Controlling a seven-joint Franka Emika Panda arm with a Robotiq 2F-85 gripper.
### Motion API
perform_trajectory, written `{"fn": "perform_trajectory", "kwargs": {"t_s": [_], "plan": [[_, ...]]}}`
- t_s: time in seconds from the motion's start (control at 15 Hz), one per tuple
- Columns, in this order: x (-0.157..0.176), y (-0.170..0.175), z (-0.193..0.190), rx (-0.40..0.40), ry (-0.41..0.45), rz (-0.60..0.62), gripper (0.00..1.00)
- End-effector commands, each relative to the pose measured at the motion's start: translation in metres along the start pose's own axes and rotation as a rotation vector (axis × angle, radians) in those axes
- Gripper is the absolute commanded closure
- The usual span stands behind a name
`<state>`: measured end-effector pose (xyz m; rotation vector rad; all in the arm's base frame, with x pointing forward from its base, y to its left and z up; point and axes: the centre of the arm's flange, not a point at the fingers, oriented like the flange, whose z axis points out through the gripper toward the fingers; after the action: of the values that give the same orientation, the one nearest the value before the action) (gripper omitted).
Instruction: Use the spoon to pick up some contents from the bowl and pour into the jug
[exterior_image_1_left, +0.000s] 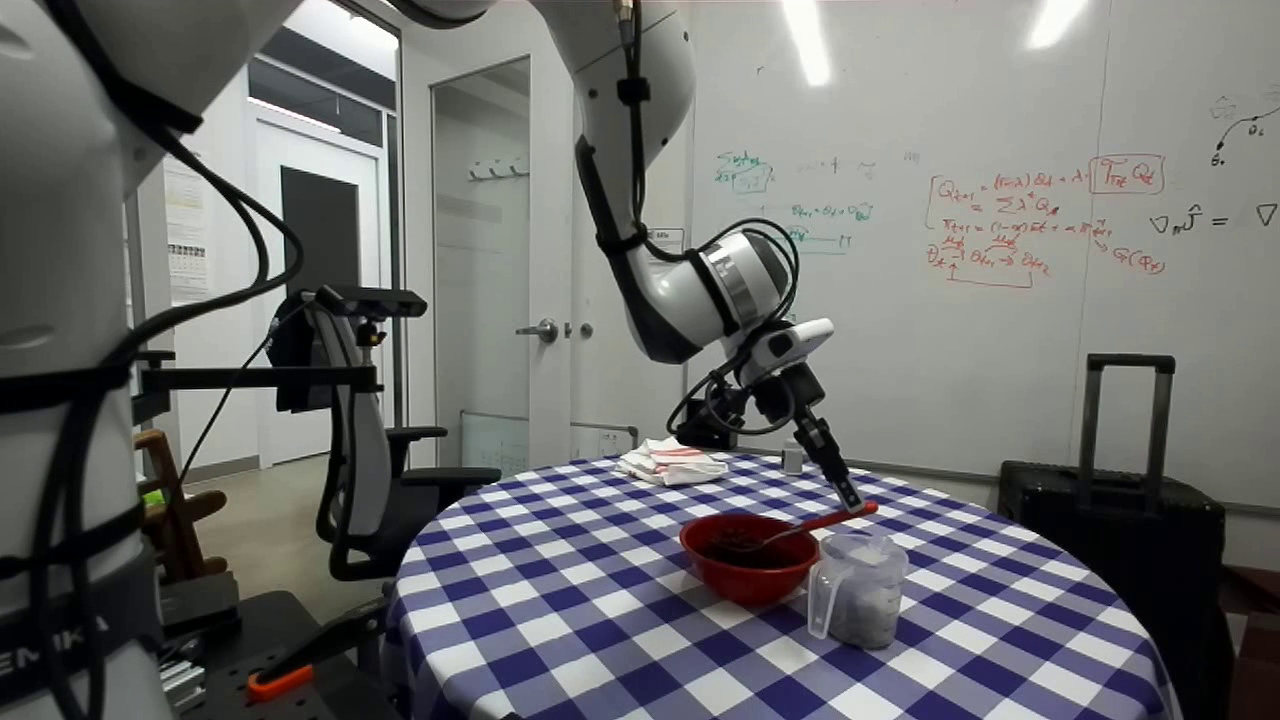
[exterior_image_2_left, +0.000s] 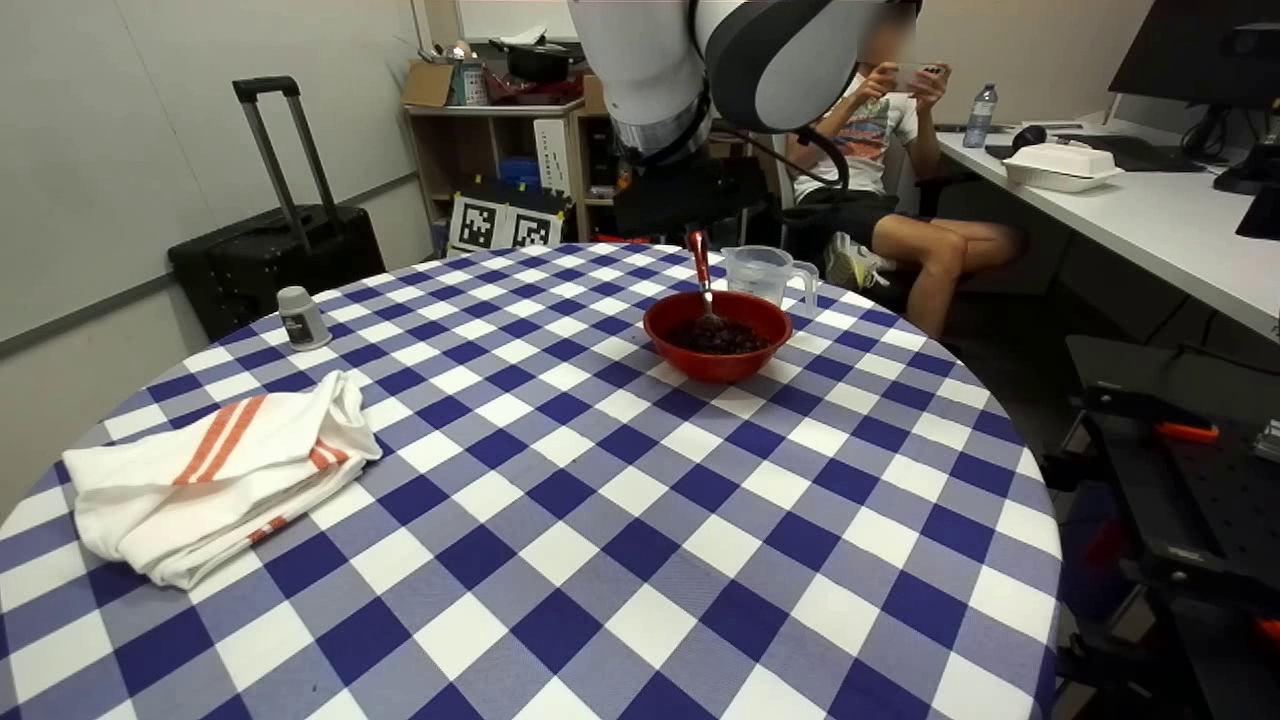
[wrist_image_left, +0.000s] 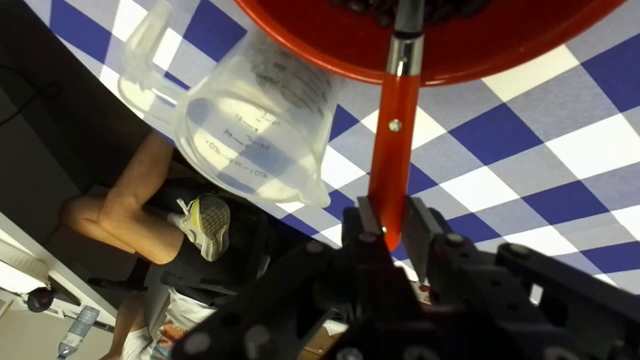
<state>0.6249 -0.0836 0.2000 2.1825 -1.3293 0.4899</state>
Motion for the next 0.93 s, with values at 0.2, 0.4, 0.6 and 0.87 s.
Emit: {"fn": "perform_trajectory", "kwargs": {"t_s": [0.2,0.4,0.6,0.87], "plan": [[0.023,0.001,-0.002,0.033,-0.055,-0.048,0.95],[0.036,0.001,-0.006,0.046,-0.048,-0.051,0.95],[0.047,0.002,-0.010,0.053,-0.034,-0.064,0.95],[0.057,0.005,-0.017,0.070,-0.035,-0.114,0.95]]}}
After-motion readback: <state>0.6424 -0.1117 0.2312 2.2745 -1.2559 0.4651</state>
